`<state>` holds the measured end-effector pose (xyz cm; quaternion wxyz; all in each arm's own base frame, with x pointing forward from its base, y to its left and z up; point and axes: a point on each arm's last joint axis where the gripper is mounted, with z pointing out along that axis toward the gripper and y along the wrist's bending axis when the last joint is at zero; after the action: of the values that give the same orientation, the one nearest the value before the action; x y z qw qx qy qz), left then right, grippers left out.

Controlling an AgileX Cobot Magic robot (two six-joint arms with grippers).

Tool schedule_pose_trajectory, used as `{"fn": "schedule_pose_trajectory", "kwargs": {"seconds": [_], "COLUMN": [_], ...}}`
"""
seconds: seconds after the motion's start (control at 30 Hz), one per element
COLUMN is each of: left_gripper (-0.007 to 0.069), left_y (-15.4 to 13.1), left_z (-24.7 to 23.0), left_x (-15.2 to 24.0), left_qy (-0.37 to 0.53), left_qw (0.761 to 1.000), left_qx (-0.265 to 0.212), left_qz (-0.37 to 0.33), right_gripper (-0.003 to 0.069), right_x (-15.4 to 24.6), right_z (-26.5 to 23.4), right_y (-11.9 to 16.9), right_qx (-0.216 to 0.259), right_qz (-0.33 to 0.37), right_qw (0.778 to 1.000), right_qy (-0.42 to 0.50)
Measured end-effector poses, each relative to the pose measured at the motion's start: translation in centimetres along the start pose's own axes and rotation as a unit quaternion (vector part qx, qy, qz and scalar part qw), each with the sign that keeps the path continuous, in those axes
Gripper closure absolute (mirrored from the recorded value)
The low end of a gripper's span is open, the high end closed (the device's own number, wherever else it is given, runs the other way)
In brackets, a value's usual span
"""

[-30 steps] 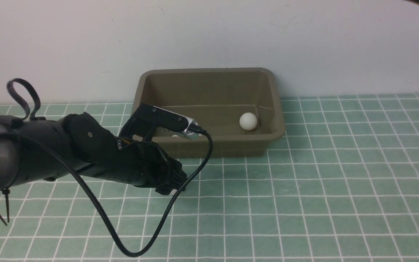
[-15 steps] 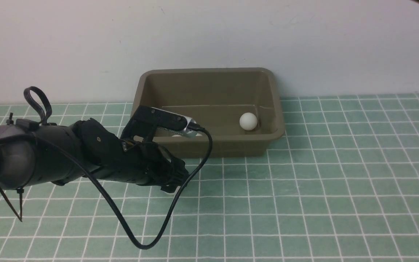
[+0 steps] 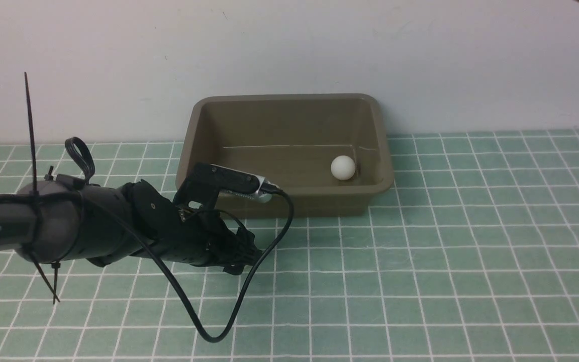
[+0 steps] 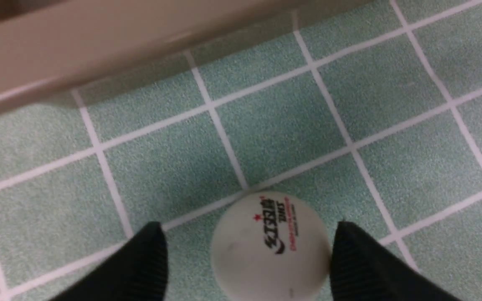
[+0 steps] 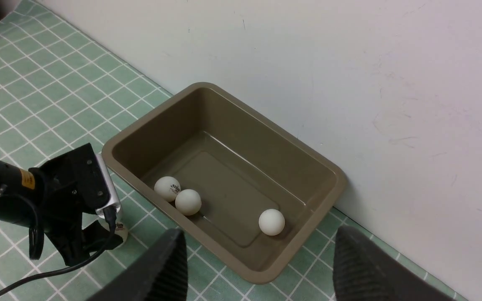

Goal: Put the table tennis balls in the box on the green coffee tablecloth.
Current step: 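Reach for and grasp a ping pong ball on the table beside the basket, then drop the ball into the bin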

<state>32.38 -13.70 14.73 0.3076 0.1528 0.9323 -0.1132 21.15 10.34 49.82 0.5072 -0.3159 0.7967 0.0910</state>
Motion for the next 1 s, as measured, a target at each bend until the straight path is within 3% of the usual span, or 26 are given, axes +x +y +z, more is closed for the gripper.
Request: {"fn": "schedule_pose_trajectory", "kwargs": {"seconds": [0.17,0.47,0.67,0.83,1.0], "left_gripper": [0.0328,0.0321,0.0321,0.0321,0.0321], "left_y": [0.0,-0.2,-1.2,-2.2,-2.3], "left_z": [0.1,0.0,-1.8,-6.5,-8.8], "left_x": [0.1,0.2,0.0,-2.0,-3.9], "left_qy": [0.003,0.011,0.033,-0.018,-0.078], "left_qw": [1.000,1.000,0.998,0.996,0.991], "left_qx": [0.002,0.009,0.053,0.080,0.068], "left_qz": [0.000,0.007,0.020,0.041,0.079], "right_gripper": [0.0227,0.0227,0.0227,0.0227,0.0227], "right_x": [0.0,0.0,0.0,0.0,0.0], "right_z": [0.0,0.0,0.0,0.0,0.0], "right_y": [0.0,0.0,0.0,0.1,0.1], "right_qx": [-0.001,-0.001,-0.001,-0.004,-0.004], "right_qz": [0.001,0.001,0.001,0.003,0.003], "right_qw": [1.000,1.000,1.000,1.000,1.000], "right_qy": [0.000,0.000,-0.001,-0.001,-0.001]}}
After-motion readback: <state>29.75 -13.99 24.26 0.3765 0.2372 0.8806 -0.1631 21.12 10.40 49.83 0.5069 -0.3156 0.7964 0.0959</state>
